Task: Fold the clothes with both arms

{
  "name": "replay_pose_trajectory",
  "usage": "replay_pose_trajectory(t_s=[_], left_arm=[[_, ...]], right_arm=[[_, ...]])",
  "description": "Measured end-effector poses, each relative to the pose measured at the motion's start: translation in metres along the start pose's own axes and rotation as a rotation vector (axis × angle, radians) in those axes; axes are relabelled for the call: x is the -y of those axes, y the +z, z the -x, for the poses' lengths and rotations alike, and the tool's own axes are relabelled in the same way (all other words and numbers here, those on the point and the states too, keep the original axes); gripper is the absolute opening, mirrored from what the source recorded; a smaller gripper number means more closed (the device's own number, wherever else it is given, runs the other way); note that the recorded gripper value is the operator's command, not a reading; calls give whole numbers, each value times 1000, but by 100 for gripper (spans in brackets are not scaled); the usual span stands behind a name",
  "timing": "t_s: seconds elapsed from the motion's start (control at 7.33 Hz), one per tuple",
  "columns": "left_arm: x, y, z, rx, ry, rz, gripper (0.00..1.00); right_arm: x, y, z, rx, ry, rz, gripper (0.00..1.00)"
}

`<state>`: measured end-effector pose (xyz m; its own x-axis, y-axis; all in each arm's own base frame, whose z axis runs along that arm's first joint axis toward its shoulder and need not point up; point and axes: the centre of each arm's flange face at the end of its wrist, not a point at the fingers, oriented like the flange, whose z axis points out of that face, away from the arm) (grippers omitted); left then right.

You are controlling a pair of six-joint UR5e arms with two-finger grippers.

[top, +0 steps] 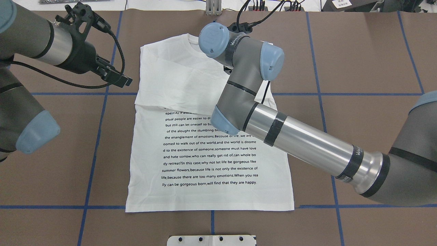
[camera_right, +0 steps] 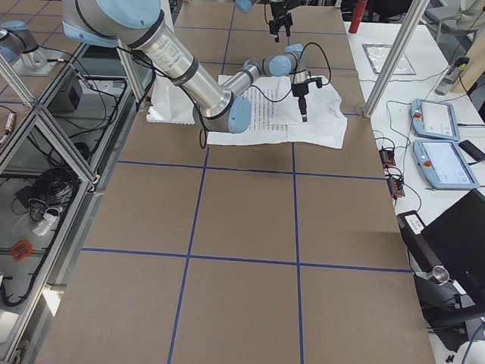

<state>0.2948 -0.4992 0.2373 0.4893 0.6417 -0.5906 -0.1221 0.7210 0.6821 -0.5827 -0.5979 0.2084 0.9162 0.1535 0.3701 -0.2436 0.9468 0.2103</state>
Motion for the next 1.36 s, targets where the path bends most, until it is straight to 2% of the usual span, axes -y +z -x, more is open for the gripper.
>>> replay_pose_trajectory(t_s=[0.14, 0.27, 0.41, 0.68, 1.36], left_arm=[[-1, -1, 0, 0, 0, -1, 100], [-1, -2, -1, -1, 1, -3, 100], [-1, -2, -1, -1, 1, -3, 100], [-2, -2, 0, 0, 1, -2, 100], [-4, -1, 1, 1, 0, 2, 100]], right_arm=[[-17, -9, 19, 51, 65, 7, 69], [-32, -11, 33, 91, 101, 9, 64], [-41, -8, 41, 113, 119, 10, 59], [-48, -4, 45, 124, 131, 13, 59], [-53, 13, 48, 105, 130, 17, 57]])
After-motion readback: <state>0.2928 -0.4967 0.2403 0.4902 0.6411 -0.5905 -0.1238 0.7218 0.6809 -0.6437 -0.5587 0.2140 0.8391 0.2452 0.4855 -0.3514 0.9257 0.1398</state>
